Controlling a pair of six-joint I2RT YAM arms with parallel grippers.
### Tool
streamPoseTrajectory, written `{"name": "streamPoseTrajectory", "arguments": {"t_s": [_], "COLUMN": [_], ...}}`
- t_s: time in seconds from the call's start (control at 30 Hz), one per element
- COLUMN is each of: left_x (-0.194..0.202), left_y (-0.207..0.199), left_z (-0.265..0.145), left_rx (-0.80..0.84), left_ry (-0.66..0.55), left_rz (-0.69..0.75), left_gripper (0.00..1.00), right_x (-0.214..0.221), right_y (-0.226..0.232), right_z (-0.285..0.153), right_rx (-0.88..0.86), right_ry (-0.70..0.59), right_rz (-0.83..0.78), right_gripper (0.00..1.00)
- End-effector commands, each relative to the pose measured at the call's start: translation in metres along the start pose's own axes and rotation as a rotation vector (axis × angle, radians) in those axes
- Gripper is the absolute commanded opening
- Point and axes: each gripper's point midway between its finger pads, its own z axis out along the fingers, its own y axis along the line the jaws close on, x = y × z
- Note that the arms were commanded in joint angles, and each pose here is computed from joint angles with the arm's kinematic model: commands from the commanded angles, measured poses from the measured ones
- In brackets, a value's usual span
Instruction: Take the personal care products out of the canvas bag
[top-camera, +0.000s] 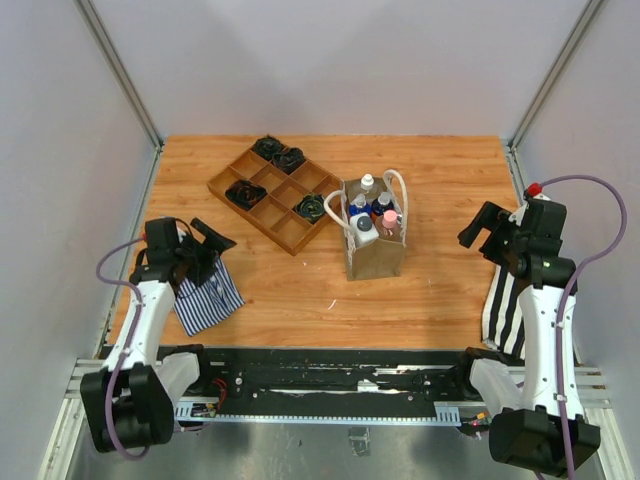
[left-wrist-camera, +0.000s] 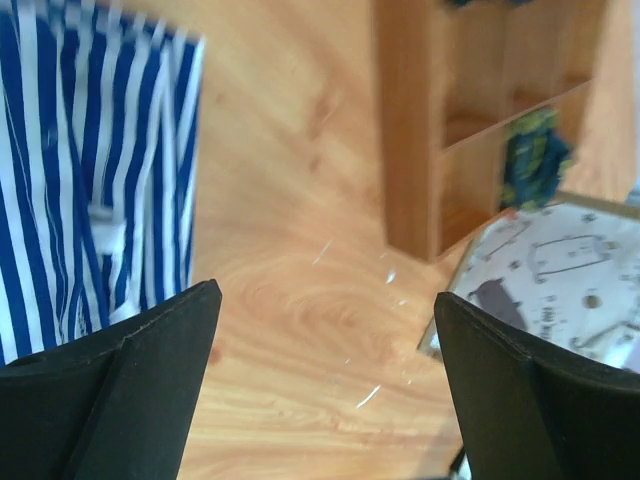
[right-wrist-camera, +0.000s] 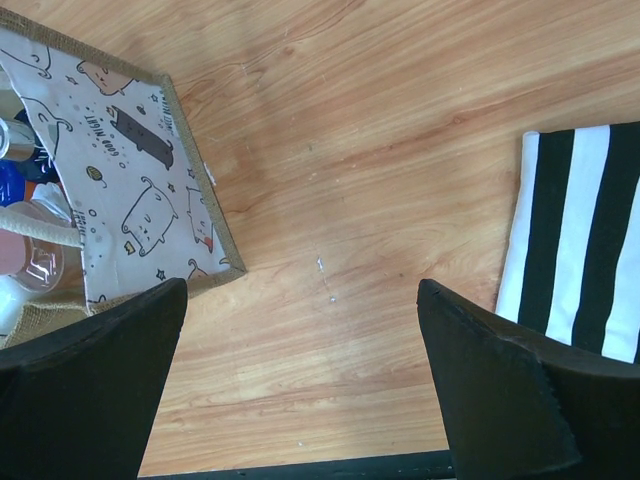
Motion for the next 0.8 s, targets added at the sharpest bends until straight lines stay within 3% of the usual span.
{"name": "streamPoseTrajectory", "arguments": {"t_s": [0.0,0.2,0.33,0.53,0.77], "left_x": [0.063,0.074,0.075,0.048,0.013], "left_y": [0.025,0.039,0.06,0.103,0.152], "left_z": [0.014,0.019,0.023,0.024,0.026], "left_rx": [-0.013,-0.061,-0.159,-0.286,-0.396], "left_ry": [0.256,0.298,0.292,0.203,0.098], "left_rz": [-0.109,-0.094,-0.092,-0.176,-0.326], "left_gripper": [0.95,0.96,0.98,1.0,1.0], "right_x": [-0.008,-0.016,-0.015,-0.021,0.005], "right_y": [0.009,0.016,0.051,0.139,0.266], "right_z": [-0.004,-0.007,-0.006,-0.037,-0.049], "right_rx": [-0.036,-0.062,-0.245,-0.446,-0.667], "right_ry": [-0.025,-0.038,-0.005,-0.058,0.034], "right_rz": [-0.017,-0.016,-0.029,-0.317,-0.641], "right_gripper": [0.99,0.98,0.99,0.99,0.99]}}
